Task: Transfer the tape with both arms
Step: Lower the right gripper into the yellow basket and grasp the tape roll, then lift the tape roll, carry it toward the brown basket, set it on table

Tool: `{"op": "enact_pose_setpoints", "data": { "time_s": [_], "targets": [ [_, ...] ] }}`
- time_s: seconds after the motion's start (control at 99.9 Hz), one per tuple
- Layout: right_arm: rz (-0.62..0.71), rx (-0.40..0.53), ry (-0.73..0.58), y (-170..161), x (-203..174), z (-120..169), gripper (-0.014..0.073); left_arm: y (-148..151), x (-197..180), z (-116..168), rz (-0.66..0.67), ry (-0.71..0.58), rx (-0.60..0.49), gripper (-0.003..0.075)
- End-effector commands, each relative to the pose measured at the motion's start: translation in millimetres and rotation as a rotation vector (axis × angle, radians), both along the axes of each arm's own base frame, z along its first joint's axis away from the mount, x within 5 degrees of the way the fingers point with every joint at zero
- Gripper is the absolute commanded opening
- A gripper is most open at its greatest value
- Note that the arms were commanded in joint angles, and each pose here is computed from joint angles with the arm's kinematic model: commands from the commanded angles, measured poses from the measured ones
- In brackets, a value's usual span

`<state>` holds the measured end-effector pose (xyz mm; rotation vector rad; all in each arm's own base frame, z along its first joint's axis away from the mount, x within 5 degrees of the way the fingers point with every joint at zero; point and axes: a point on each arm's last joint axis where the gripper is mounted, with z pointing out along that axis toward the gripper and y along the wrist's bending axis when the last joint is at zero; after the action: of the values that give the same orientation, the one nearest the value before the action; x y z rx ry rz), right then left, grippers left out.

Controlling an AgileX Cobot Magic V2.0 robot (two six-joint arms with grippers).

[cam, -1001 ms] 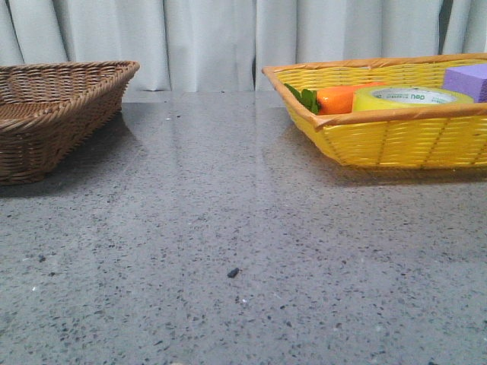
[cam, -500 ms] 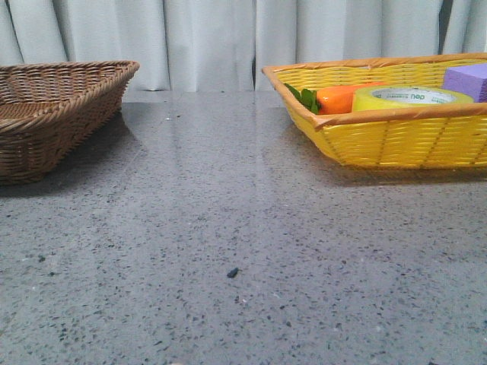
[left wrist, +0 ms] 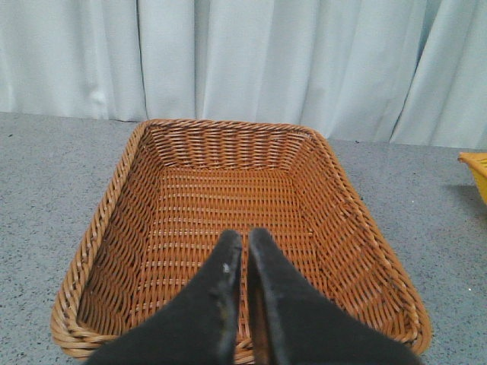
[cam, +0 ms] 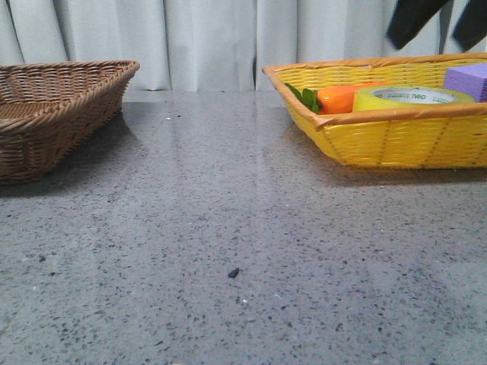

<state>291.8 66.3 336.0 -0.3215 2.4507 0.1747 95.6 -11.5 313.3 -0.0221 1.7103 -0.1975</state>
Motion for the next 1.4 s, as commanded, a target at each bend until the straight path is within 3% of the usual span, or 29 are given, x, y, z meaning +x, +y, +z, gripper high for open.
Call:
{"op": "enact_pose_setpoints", "data": {
  "time_s": [0.0,0.28,0.55,0.65,0.83,0.971,1.231,1.391],
  "targets": [
    [0.013,0.010,-0.051,7,17,10,0.0457,0,1,18,-0.001,-0.097,-0.028,-0.0021],
    [0.033,-0.011,0.055,21,58,-16,0.0457,0,1,18,-0.001,-0.097,-0.028,-0.0021],
    [0.040,-0.029,0.144,26,75,-36,0.0452,0,1,18,-0.001,-0.097,-0.028,-0.0021],
    [0.040,-0.033,0.160,26,76,-39,0.0388,0,1,18,-0.001,-0.097,-0.028,-0.0021],
    [0.041,-0.034,0.165,26,75,-40,0.0154,0,1,18,-0.001,-0.097,-0.028,-0.0021],
    [0.041,-0.033,0.163,26,75,-40,0.0036,0,1,18,-0.001,-0.097,-0.028,-0.0021],
    [0.047,-0.038,0.188,26,74,-34,0.0014,0,1,18,-0.001,-0.097,-0.028,-0.0021],
    [0.073,-0.034,0.163,31,74,4,0.0014,0,1,18,-0.002,-0.096,-0.033,-0.0021]
  ]
}}
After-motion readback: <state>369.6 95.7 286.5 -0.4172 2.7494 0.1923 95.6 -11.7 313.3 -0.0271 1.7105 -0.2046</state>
